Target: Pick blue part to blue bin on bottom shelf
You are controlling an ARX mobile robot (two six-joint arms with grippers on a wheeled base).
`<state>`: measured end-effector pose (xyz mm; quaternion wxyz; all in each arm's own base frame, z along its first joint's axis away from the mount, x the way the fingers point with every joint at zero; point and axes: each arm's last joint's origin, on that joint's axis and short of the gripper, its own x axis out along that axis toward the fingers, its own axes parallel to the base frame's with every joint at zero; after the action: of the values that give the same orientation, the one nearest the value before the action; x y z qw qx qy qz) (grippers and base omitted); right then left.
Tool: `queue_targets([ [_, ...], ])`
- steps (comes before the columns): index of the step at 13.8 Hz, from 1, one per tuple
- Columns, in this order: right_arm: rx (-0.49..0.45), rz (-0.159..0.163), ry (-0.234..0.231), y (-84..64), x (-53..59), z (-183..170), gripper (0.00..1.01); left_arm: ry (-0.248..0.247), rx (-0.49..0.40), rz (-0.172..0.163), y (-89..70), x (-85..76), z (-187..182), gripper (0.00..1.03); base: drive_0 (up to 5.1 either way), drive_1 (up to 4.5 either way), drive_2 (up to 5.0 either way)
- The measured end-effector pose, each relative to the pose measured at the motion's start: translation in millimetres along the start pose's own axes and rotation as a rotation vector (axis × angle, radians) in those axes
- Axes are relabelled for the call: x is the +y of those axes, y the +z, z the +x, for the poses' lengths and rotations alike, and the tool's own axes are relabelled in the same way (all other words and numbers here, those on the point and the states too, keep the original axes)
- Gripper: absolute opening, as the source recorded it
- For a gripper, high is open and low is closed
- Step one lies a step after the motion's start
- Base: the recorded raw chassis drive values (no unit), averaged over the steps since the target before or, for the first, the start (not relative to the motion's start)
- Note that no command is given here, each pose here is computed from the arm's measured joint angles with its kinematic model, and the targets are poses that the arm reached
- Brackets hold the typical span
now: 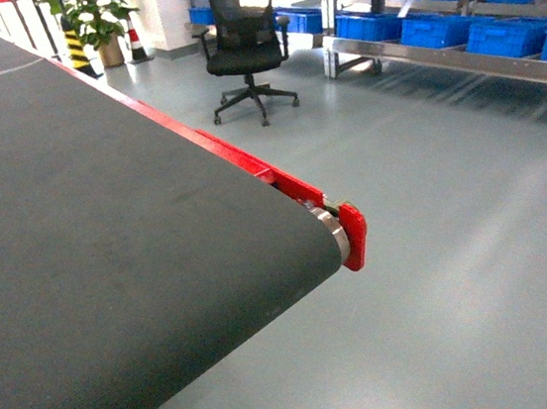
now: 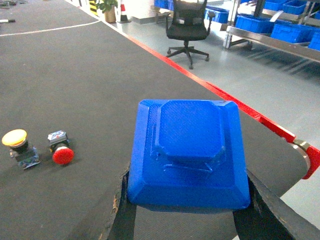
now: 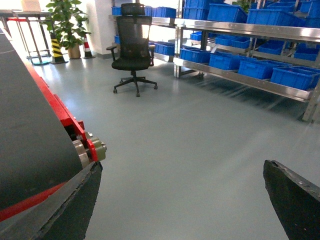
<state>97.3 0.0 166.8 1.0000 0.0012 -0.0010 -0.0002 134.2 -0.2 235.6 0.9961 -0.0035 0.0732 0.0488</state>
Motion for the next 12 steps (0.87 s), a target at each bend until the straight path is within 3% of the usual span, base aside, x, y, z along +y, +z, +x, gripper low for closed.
queue_targets([
  [12, 0.0, 0.0, 0.0, 0.0, 0.0, 0.0, 0.98, 0.002, 0.0, 0.0, 0.0, 0.1, -0.1, 0.45, -1.5, -1.52, -1.5],
])
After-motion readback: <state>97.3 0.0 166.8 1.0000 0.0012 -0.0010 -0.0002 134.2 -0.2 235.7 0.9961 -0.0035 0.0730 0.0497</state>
